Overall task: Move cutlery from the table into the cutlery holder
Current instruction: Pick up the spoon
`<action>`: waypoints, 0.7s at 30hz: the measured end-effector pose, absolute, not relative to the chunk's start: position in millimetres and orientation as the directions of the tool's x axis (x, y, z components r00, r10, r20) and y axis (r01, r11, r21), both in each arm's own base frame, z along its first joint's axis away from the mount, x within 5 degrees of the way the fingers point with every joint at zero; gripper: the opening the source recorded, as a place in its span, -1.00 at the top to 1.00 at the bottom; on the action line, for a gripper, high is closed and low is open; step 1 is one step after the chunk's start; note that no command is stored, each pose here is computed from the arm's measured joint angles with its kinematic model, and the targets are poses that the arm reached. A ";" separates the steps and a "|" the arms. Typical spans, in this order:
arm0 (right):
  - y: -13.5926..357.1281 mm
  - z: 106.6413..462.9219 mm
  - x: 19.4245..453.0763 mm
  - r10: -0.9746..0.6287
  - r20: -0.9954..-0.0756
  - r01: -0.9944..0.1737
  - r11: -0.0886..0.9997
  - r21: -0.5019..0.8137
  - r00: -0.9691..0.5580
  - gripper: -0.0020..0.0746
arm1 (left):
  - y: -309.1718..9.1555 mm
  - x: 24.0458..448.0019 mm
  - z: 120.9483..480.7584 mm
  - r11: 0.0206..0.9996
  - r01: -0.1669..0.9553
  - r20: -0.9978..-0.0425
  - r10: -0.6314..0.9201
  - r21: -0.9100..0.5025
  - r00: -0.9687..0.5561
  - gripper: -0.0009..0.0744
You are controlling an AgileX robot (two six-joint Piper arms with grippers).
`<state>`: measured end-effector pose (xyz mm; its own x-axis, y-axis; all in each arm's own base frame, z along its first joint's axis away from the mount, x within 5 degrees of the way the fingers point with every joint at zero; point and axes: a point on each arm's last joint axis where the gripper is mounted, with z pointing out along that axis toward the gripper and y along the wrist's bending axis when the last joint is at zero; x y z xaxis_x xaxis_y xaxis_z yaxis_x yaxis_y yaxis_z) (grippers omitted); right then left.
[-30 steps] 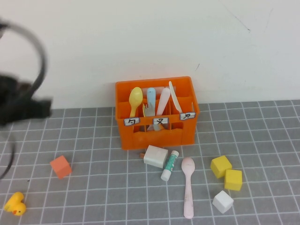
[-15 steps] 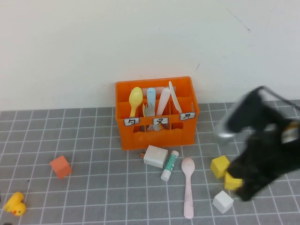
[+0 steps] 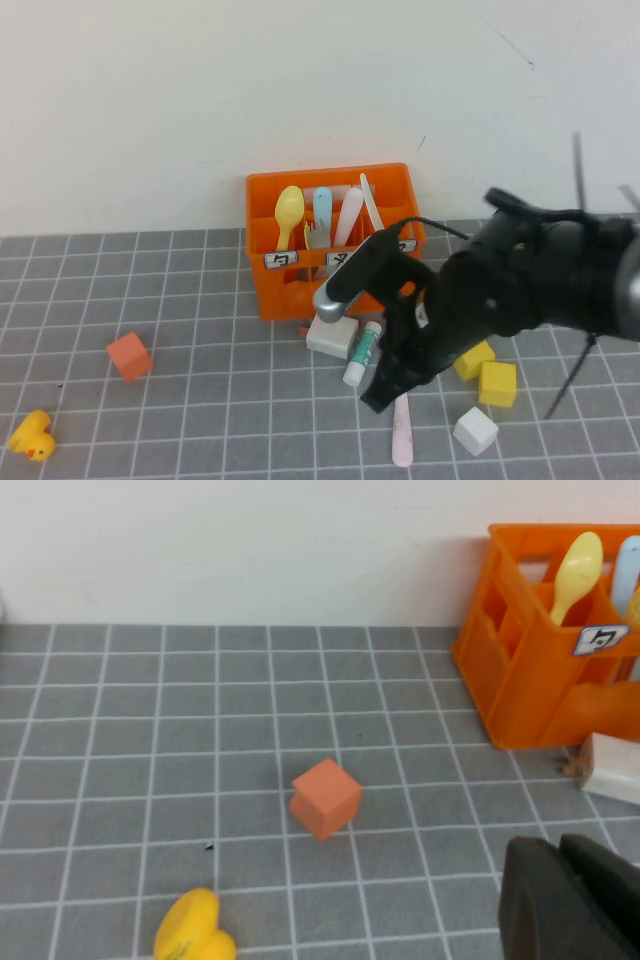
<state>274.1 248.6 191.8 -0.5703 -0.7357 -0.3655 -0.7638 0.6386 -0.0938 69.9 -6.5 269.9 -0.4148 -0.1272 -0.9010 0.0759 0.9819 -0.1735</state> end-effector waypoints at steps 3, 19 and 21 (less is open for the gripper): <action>254.5 174.6 281.3 -0.730 -0.369 -0.760 0.644 -0.090 -0.575 0.95 | -7.7 70.5 271.2 0.979 0.088 -0.907 -0.135 -0.184 -0.400 0.98; 242.5 116.6 323.5 -0.430 -0.163 -0.439 0.898 0.023 -0.888 -0.18 | -9.3 71.2 271.0 0.976 0.102 -0.911 -0.141 -0.194 -0.388 0.98; 244.6 109.0 322.6 -0.412 -0.150 -0.422 0.906 0.038 -0.899 -0.18 | -9.3 71.2 271.0 0.976 0.102 -0.911 -0.141 -0.194 -0.388 0.98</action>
